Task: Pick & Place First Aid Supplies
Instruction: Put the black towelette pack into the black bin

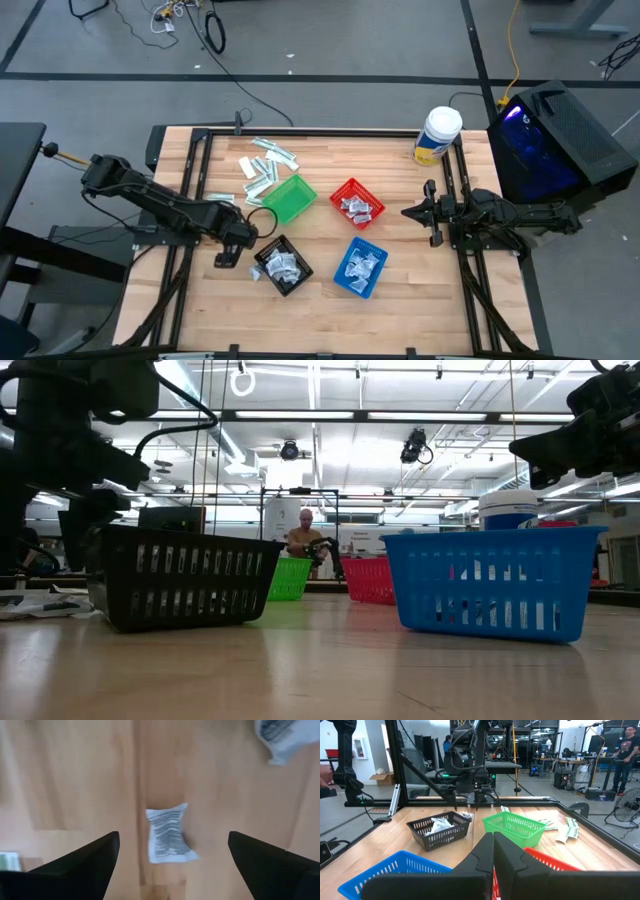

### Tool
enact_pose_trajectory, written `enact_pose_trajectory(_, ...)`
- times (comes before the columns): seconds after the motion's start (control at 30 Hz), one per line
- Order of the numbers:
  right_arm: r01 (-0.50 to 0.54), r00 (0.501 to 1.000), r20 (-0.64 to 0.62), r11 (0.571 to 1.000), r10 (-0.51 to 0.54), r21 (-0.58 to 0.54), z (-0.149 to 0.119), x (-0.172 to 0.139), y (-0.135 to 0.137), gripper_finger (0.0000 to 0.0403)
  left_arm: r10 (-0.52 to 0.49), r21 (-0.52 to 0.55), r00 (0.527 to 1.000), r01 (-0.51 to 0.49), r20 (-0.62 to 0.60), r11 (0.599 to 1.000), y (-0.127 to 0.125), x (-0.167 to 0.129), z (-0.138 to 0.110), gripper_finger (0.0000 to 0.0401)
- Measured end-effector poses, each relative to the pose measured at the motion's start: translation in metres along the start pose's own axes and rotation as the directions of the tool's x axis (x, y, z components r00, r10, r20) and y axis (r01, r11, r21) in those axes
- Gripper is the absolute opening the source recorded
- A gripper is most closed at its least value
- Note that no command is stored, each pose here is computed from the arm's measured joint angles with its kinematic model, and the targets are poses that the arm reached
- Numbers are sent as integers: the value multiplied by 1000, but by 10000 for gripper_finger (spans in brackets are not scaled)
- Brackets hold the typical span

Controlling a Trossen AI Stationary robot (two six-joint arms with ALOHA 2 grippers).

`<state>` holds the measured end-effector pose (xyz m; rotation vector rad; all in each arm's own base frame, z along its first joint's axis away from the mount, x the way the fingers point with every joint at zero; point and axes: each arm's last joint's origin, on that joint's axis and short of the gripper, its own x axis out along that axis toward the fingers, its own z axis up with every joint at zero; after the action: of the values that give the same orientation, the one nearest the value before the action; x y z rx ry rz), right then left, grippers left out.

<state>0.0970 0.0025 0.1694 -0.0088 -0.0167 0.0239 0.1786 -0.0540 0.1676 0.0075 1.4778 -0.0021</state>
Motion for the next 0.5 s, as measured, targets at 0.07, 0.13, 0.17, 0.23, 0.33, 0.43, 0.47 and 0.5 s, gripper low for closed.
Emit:
enact_pose_trajectory(0.07,0,1000,0,1000,0,0,0,0,0,13,26,-14,1000,-26,9,1000,1,0,0,381)
enact_pose_trajectory(0.13,0,1000,0,1000,0,0,0,0,0,13,33,-33,999,-32,10,999,1,0,0,381)
enact_pose_trajectory(0.17,0,1000,0,1000,0,0,0,0,0,13,31,-44,999,-30,11,999,1,0,0,381)
enact_pose_trajectory(0.23,0,1000,0,1000,0,0,0,0,0,13,14,-64,1000,-14,8,998,0,0,0,381)
enact_pose_trajectory(0.33,0,1000,0,1000,0,0,0,0,0,13,-1,-65,1000,1,5,998,0,0,0,381)
enact_pose_trajectory(0.43,0,1000,0,1000,0,0,0,0,0,13,-1,-65,1000,1,-4,998,0,0,0,381)
enact_pose_trajectory(0.47,0,1000,0,1000,0,0,0,0,0,13,0,-65,1000,0,-6,998,0,0,-1,381)
enact_pose_trajectory(0.5,0,1000,0,1000,0,0,0,0,0,13,0,-65,1000,0,-6,998,0,0,-1,381)
